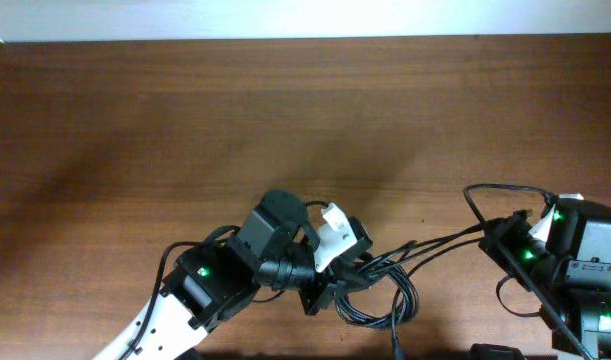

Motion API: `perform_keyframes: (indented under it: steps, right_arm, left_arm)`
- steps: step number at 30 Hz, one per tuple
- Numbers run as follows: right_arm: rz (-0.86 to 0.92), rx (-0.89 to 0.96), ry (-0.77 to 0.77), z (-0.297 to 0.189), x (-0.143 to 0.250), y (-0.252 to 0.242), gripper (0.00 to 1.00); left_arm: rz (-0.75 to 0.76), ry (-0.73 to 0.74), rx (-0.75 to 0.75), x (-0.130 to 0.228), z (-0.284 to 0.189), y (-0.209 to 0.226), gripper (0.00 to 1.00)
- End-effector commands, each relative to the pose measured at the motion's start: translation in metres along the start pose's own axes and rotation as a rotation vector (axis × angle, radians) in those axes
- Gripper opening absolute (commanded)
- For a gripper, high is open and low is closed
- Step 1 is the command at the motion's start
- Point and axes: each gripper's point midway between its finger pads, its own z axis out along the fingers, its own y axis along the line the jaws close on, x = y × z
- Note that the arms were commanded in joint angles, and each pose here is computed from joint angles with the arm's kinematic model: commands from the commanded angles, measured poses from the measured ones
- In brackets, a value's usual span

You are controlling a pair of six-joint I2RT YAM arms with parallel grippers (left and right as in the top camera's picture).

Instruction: Untangle cables

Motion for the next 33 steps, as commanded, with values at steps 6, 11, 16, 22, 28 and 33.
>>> perform_keyframes:
  steps: [6, 11, 16, 22, 28, 33]
  right_arm:
    - [0.032, 0.192, -0.236, -0.007, -0.046, -0.031, 0.06]
    - [0.032, 0.187, -0.25, -0.008, -0.049, -0.03, 0.06]
    - [0.036, 0.263, -0.309, -0.013, -0.058, -0.042, 0.16]
    - [0.031, 0.173, -0.196, -0.005, -0.038, -0.029, 0.71]
    - [-0.083, 0.022, -0.015, 0.001, -0.005, -0.005, 0.75]
    - [-0.15, -0.103, 0.067, 0.0, 0.01, 0.016, 0.8]
  left_arm:
    - [0.228, -0.015, 0.393, 0.01, -0.026, -0.074, 0.0]
    - [0.307, -0.052, 0.533, 0.011, -0.037, -0.096, 0.0]
    - [0.309, -0.049, 0.511, 0.01, -0.035, -0.093, 0.0]
    - [0.323, -0.051, 0.317, 0.001, -0.021, -0.063, 0.0]
    - [0.252, -0.106, 0.099, -0.024, -0.015, -0.029, 0.0]
    - [0.099, -0.13, -0.091, -0.032, -0.016, 0.004, 0.0]
